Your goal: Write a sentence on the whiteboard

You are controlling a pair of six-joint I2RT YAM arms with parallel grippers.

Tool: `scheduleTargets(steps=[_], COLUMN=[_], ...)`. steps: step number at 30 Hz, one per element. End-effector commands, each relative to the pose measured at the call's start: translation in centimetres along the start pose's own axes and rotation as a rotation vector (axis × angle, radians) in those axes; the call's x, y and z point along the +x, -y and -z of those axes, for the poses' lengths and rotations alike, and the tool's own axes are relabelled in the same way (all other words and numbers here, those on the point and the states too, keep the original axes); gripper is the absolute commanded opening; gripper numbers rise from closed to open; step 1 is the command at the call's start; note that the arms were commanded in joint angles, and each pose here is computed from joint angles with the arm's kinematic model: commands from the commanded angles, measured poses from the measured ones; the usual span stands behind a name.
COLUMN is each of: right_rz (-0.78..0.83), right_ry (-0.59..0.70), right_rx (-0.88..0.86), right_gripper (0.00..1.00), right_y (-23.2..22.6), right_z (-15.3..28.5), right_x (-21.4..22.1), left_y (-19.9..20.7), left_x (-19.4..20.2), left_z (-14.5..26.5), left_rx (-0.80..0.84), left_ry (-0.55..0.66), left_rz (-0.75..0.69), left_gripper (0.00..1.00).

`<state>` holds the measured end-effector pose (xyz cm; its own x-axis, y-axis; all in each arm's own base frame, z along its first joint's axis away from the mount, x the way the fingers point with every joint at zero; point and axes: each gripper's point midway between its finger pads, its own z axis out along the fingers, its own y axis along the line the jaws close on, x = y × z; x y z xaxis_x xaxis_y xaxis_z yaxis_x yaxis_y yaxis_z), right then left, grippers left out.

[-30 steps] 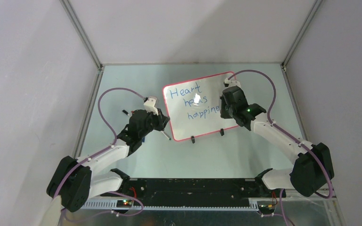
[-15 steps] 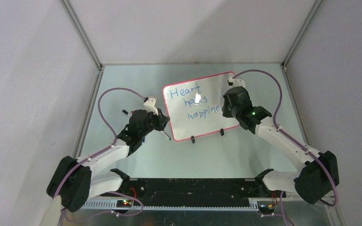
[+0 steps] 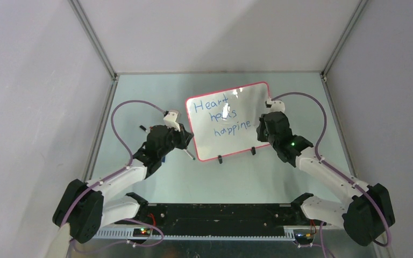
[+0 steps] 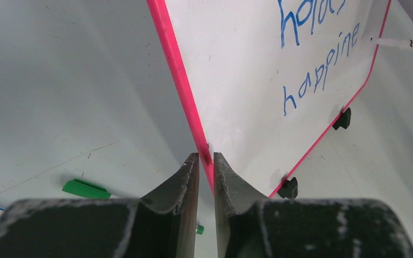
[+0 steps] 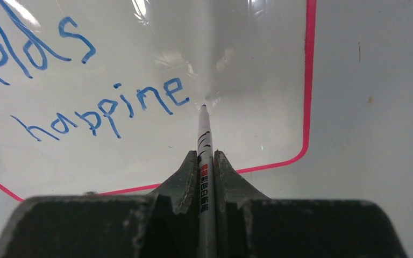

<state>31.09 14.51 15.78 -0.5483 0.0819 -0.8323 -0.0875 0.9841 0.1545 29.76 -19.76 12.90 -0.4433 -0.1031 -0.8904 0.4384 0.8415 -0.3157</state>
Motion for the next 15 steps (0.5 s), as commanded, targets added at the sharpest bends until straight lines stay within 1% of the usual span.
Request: scheduleTargets(steps=[1,8,15], right_rz=[-0.054,-0.052,-0.053], right_ry=[0.161,0.188,0.179], right_rx=[-0.021,-0.05,-0.033], right_gripper=[0.0,0.0,0.0], right_y=[-0.39,-0.89,-0.67], right_z=[0.75,0.49,-0.14], right_x=[-3.62,-3.89,-3.58], left_y=[0.52,0.54,0.5], left_x=[-1.41,-1.37,-1.39], left_z=[0.24,0.22,0.26], left_rx=[0.016,0.018,0.015], left_ry=[0.047,0.046,0.048], left_rz=[-0.025,-0.024,-0.024], left_gripper=[0.21,0.21,0.21])
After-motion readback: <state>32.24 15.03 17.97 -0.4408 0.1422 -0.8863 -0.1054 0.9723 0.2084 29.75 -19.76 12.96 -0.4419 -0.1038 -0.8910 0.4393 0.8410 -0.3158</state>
